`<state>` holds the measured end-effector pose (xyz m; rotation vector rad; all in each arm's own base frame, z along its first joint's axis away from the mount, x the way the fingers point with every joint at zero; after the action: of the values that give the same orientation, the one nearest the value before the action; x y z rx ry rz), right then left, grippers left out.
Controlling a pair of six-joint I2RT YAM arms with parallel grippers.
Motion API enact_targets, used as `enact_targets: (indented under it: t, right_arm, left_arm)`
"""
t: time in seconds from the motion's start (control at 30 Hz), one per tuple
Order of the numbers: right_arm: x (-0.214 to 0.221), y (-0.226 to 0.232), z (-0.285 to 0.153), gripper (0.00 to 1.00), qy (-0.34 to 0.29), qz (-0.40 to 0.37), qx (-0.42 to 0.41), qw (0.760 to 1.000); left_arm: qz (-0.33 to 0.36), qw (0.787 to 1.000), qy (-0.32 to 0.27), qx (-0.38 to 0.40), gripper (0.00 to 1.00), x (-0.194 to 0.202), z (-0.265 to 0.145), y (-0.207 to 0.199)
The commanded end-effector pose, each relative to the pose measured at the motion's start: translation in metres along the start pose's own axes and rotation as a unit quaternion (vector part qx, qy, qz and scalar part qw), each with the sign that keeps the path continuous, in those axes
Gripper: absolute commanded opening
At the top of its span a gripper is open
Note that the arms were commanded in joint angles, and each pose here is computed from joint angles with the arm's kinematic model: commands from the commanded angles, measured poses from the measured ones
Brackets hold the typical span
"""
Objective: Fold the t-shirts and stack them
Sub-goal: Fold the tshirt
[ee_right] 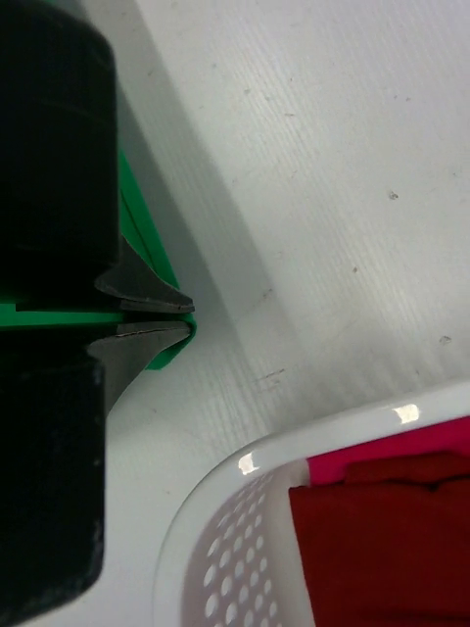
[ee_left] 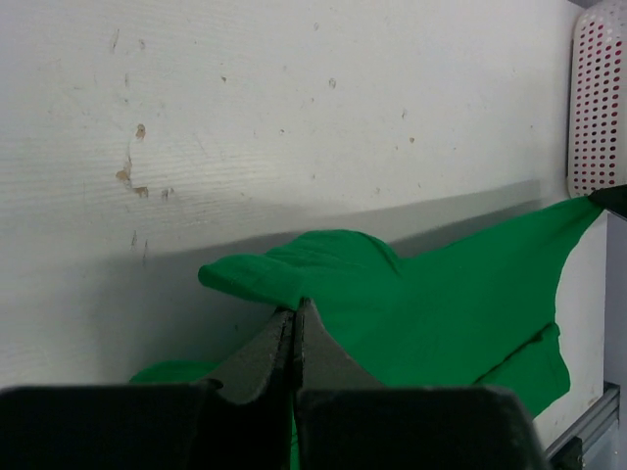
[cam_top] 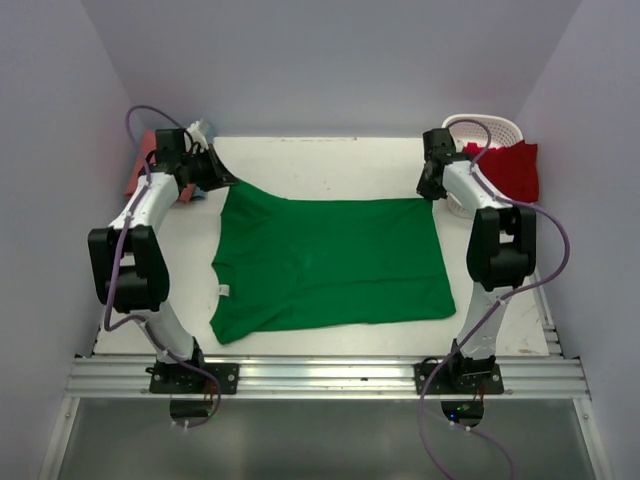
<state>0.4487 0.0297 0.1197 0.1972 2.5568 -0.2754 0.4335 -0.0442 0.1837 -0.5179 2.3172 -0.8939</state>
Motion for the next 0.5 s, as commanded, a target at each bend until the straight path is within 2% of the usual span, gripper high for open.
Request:
enact_targets:
  t: [0.0, 0.23, 0.47]
  right_arm:
    - [-0.013, -0.014, -0.029, 0.0, -0.048, 0.012, 0.014, 0.999]
    - [0.012, -0.02, -0.046, 0.0, -0.03, 0.006, 0.014, 0.999]
    - [0.051, -0.026, -0.069, 0.0, -0.012, -0.007, 0.018, 1.0]
  left_arm:
    - [0.015, 1.0, -0.018, -0.01, 0.0, 0.006, -0.021, -0.006]
    - [0.004, 1.0, 0.021, -0.018, 0.0, 0.042, -0.037, -0.002]
    - [0.02, 0.998, 0.019, -0.05, 0.0, 0.082, -0.074, 0.004]
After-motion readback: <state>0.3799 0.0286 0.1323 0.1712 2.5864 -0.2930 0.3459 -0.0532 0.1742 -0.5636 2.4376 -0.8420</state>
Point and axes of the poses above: each gripper's point midway between its finger pads, its own z axis out along the fingers, its own y axis along the line the jaws close on, x = y × z, the point moved 5 cm from there along -z, back along the fingers, and after that the axes turned 15 degrees about -z, right-handed, at the moved point
